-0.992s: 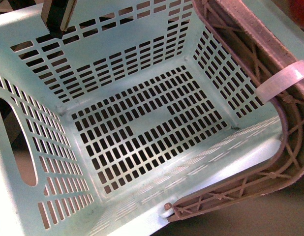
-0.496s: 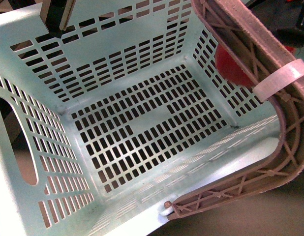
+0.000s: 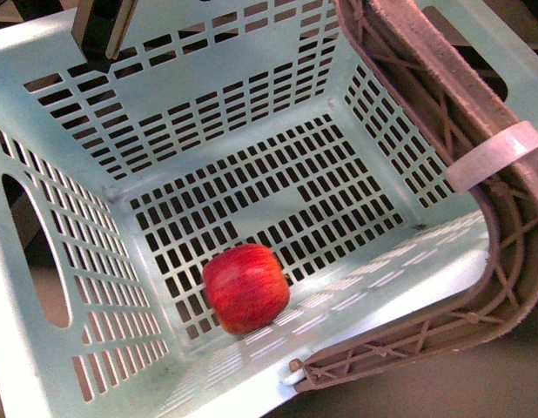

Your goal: Pick apple with right arm and hold basket with left

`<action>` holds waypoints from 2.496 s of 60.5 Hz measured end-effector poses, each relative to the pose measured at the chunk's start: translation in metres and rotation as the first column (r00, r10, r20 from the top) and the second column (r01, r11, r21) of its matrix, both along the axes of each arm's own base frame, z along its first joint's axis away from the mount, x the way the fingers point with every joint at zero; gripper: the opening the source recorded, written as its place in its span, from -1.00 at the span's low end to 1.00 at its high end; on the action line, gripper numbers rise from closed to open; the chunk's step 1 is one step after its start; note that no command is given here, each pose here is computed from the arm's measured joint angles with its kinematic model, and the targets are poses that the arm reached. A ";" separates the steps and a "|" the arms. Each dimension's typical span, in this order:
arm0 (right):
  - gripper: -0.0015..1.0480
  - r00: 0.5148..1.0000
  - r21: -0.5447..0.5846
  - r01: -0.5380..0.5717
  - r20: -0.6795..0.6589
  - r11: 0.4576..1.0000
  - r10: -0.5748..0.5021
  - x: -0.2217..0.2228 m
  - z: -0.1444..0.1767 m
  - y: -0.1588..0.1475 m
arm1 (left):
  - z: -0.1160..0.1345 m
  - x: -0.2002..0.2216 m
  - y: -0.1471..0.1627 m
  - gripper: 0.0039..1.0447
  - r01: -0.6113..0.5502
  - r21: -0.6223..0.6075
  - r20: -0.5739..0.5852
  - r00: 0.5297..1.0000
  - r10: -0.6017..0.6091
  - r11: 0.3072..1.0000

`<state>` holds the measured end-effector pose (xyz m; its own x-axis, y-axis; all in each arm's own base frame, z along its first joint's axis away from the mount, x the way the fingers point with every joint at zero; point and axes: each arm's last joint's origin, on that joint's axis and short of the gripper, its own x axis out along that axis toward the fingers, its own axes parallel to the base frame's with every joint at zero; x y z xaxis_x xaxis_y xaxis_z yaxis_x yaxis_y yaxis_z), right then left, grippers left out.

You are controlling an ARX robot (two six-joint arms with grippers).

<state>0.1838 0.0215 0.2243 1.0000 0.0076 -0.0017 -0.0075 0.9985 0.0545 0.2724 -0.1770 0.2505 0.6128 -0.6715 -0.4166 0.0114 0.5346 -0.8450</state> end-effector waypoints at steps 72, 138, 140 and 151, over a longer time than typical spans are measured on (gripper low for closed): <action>-0.96 1.000 -0.050 0.007 0.022 0.999 -0.006 -0.065 -0.052 -0.021 | 0.000 0.000 0.000 -0.88 -0.001 -0.005 -0.005 1.000 0.001 1.000; -0.63 1.000 -0.051 0.007 0.014 0.999 -0.006 -0.087 -0.055 -0.021 | 0.000 0.000 0.000 -0.88 -0.001 -0.005 -0.005 1.000 0.001 1.000; -0.53 1.000 -0.051 0.007 0.014 0.999 -0.006 -0.087 -0.055 -0.021 | 0.000 0.000 0.000 -0.88 -0.002 -0.005 -0.005 1.000 0.002 1.000; 0.13 1.000 -0.051 0.007 0.015 0.999 -0.006 -0.087 -0.055 -0.021 | 0.000 0.000 0.000 -0.88 -0.007 -0.003 -0.003 1.000 0.007 1.000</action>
<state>0.0970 0.0003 0.1692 0.9999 0.0011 0.0128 -0.0012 1.0000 0.0029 0.2725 -0.1768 0.2507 0.6163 -0.6685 -0.4164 0.0057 0.5325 -0.8464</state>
